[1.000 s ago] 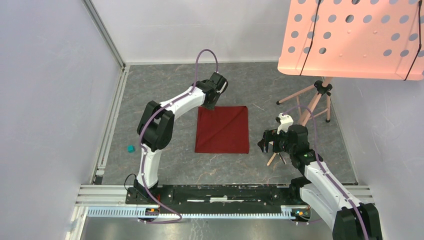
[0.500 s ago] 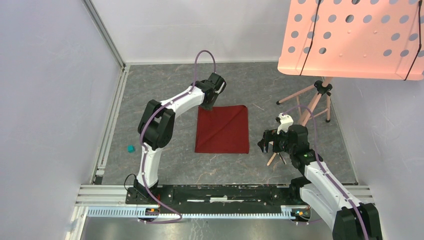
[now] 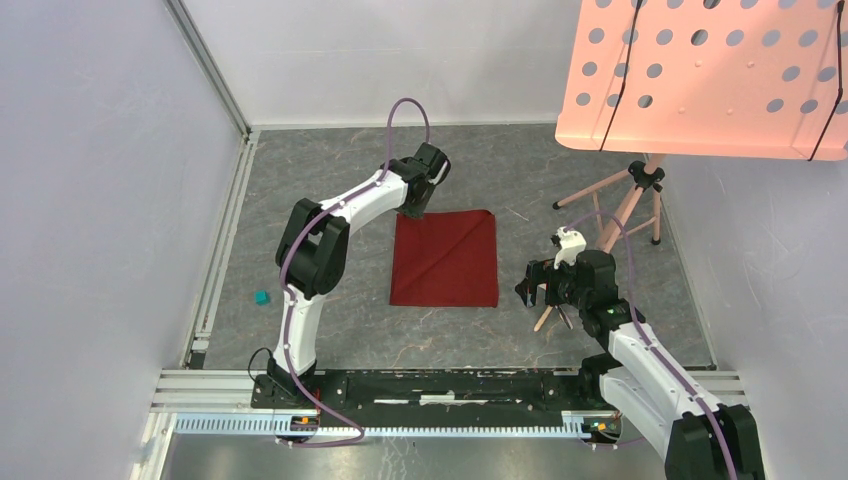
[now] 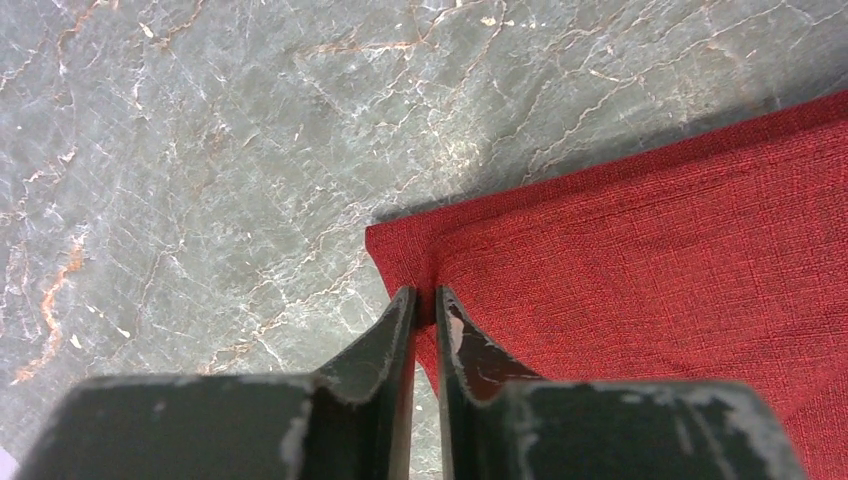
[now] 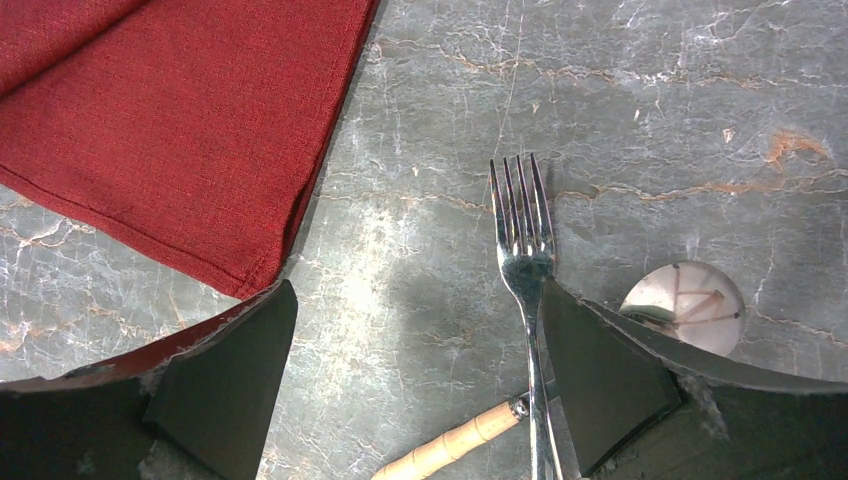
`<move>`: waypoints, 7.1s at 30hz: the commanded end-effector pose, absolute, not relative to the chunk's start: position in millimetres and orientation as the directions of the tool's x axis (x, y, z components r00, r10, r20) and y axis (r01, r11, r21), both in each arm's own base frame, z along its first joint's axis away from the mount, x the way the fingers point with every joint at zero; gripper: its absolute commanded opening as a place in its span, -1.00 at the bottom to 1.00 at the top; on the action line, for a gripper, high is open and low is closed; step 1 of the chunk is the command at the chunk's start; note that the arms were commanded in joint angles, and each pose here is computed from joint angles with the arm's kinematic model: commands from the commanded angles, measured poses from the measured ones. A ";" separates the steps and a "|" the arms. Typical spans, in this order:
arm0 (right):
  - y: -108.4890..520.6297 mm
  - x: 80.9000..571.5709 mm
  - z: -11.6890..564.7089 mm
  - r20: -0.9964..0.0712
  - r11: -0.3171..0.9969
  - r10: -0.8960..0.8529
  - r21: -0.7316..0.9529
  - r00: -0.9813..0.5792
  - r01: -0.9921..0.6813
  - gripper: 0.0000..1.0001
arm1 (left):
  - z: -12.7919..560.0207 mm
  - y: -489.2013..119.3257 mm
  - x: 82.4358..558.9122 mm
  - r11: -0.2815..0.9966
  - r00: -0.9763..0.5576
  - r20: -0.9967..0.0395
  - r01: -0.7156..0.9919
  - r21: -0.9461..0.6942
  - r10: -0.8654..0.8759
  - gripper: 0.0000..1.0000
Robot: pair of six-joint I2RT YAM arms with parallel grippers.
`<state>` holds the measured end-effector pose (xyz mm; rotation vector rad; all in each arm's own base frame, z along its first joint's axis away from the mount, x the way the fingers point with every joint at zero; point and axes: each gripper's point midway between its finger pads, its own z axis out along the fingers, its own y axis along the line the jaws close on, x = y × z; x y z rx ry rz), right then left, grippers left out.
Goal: Fold the napkin into a case and place the utensils inside
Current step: Fold the top corner of the square-folded napkin into the folded napkin, then smooth out the upper triangle-folded napkin at the center of the board, then pick up the upper triangle-folded napkin from the center of the board.
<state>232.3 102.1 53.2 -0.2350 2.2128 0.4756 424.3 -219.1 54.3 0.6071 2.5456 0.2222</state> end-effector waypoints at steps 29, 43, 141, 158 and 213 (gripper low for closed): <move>253.0 417.3 143.7 -0.746 0.618 0.277 0.621 -0.606 -0.482 0.68 | 53.4 -238.6 432.7 0.970 -0.848 -0.509 0.226 -0.092 0.150 -0.48; 253.2 433.5 70.3 -0.696 0.625 0.279 0.655 -0.662 -0.425 0.52 | 12.4 -214.7 428.0 0.982 -0.880 -0.451 0.186 -0.037 0.150 -0.51; 310.7 365.0 38.7 -0.603 0.527 0.069 0.698 -0.795 -0.485 0.21 | 55.2 -197.1 219.9 0.868 -0.934 -0.343 0.089 -0.489 -0.098 0.11; 290.3 361.7 74.1 -0.672 0.580 0.039 0.618 -0.739 -0.531 0.33 | -3.7 -188.2 205.1 0.888 -0.956 -0.280 0.050 -0.457 -0.090 -0.26; 289.5 217.4 89.5 -0.535 0.842 -0.467 -0.025 -0.704 -0.539 0.51 | 193.0 -149.9 206.0 0.850 -0.679 -0.637 0.035 -0.526 -0.366 0.50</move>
